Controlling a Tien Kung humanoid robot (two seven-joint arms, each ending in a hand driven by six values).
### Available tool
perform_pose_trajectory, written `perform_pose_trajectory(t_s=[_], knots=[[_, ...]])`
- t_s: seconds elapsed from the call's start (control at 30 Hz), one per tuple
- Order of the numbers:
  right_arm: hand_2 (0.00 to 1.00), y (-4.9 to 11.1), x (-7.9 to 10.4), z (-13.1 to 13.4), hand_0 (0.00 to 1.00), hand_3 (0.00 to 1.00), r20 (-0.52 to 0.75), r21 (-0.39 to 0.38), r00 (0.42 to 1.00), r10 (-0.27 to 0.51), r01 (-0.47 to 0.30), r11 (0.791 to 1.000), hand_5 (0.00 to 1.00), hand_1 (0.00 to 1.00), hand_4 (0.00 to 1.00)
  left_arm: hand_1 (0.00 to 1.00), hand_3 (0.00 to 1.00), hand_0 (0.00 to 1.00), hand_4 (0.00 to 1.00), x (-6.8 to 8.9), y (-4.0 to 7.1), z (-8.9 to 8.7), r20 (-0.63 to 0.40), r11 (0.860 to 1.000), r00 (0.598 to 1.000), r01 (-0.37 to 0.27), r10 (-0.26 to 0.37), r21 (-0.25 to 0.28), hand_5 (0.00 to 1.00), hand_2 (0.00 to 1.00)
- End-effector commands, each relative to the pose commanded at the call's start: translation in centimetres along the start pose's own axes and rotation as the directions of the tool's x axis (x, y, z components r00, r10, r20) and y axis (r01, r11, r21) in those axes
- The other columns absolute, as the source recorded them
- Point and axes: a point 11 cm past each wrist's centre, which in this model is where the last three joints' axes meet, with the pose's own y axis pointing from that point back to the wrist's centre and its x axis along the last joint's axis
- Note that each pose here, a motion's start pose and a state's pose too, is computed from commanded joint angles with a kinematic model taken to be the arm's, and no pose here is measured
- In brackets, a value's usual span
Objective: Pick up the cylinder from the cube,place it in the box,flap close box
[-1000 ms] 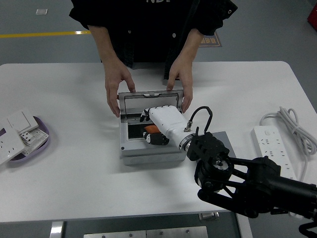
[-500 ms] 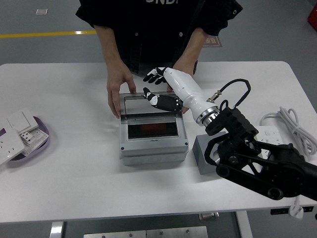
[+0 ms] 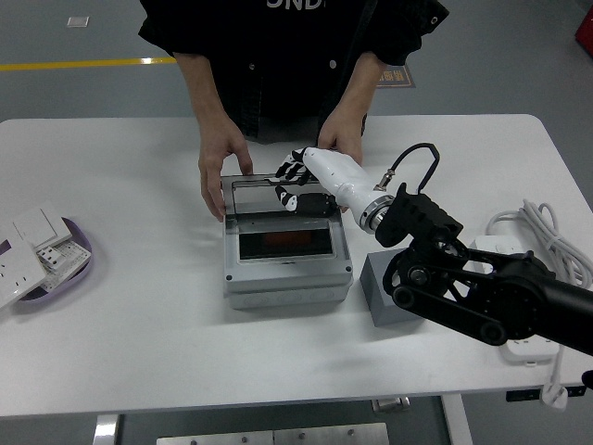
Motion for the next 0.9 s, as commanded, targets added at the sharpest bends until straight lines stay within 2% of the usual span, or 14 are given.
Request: perform_pose_trajectory(t_s=[0.27, 0.4, 0.57, 0.77, 0.9], knots=[[0.589, 3.1, 0.3, -0.9, 0.589, 0.62, -0.066, 0.059, 0.998, 0.025, -0.021, 0.998, 0.311, 0.562, 0.574, 0.623, 0.635, 0.596, 0.683, 0.1, 0.0, -0.3, -0.002, 1.0, 1.0, -0.003, 0.003, 0.005, 0.213, 0.615], [0.589, 4.5, -1.1, -1.7, 0.589, 0.62, -0.063, 0.087, 0.998, -0.006, 0.011, 0.996, 0.311, 0.562, 0.574, 0.623, 0.635, 0.596, 0.683, 0.2, 0.0, -0.2, -0.003, 1.0, 1.0, -0.004, 0.004, 0.003, 0.213, 0.615], [0.589, 5.2, -2.5, -0.8, 0.601, 0.62, -0.028, 0.053, 0.998, -0.048, 0.05, 0.997, 0.309, 0.564, 0.576, 0.623, 0.635, 0.596, 0.685, 0.1, 0.0, 0.0, -0.004, 1.0, 1.0, -0.004, 0.004, -0.001, 0.212, 0.615], [0.589, 5.3, -1.1, -0.3, 0.606, 0.621, 0.006, 0.04, 1.0, 0.006, -0.006, 0.999, 0.306, 0.562, 0.575, 0.623, 0.634, 0.596, 0.686, 0.2, 0.0, 0.0, -0.004, 1.0, 1.0, -0.005, 0.005, -0.001, 0.211, 0.615], [0.59, 6.2, 1.1, 1.2, 0.606, 0.634, 0.059, 0.017, 0.995, 0.081, -0.082, 0.996, 0.307, 0.564, 0.565, 0.623, 0.635, 0.596, 0.687, 0.2, 0.0, 0.1, -0.006, 1.0, 1.0, -0.005, 0.005, -0.004, 0.212, 0.615]])
